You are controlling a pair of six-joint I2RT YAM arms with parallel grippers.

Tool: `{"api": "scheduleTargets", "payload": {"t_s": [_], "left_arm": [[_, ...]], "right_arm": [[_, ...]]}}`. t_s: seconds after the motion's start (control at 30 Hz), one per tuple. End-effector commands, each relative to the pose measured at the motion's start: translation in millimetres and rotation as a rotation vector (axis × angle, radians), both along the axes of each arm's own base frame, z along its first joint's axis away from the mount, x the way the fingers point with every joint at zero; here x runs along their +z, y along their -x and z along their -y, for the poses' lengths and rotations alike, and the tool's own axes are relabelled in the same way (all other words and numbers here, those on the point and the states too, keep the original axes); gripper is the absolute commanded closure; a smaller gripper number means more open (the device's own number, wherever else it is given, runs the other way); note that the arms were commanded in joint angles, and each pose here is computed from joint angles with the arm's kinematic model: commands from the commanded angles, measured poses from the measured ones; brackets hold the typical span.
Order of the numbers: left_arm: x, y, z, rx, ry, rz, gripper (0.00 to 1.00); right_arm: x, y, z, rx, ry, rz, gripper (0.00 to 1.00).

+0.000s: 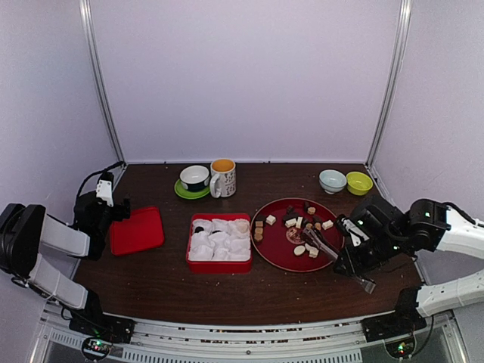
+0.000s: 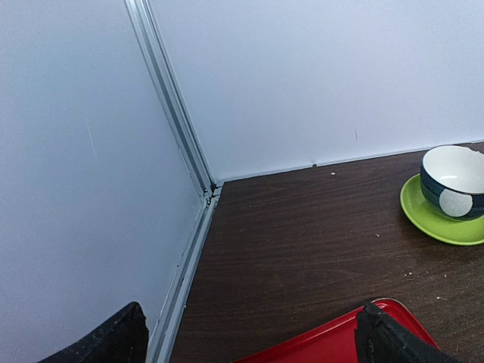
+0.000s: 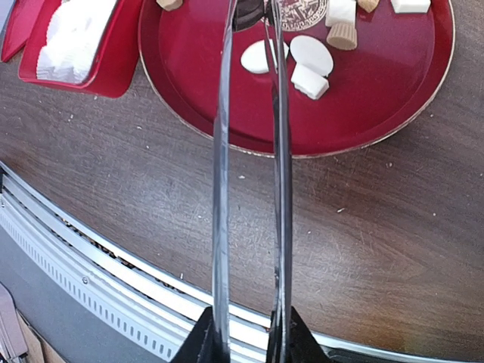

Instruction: Pack the chocolate

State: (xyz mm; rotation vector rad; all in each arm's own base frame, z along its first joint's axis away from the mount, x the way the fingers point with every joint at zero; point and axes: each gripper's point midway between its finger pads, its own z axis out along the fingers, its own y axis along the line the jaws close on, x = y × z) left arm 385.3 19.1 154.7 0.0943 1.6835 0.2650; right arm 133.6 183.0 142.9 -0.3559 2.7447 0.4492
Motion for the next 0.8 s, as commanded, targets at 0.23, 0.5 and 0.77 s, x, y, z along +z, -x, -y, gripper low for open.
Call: {"api": "scheduleTargets", "payload": {"t_s": [0.23,0.5,0.77], "left_arm": [[12.0,-0.7,-0.3,-0.006,0.005,0.056,0.02],[12.3,-0.9,-0.2,-0.006,0.005,0.056,0.02],[12.0,-0.7,-0.3,-0.006,0.005,0.056,0.02]], "right_arm": [[54.0,-30.9,-48.2,0.056,-0.163,0.148,0.76],[70.6,-42.2,-117.3,0.161,-0.275,0.155,0.79],[56.6,-44.7,-191.6,0.271,-0.297,0.124,0.79]]}}
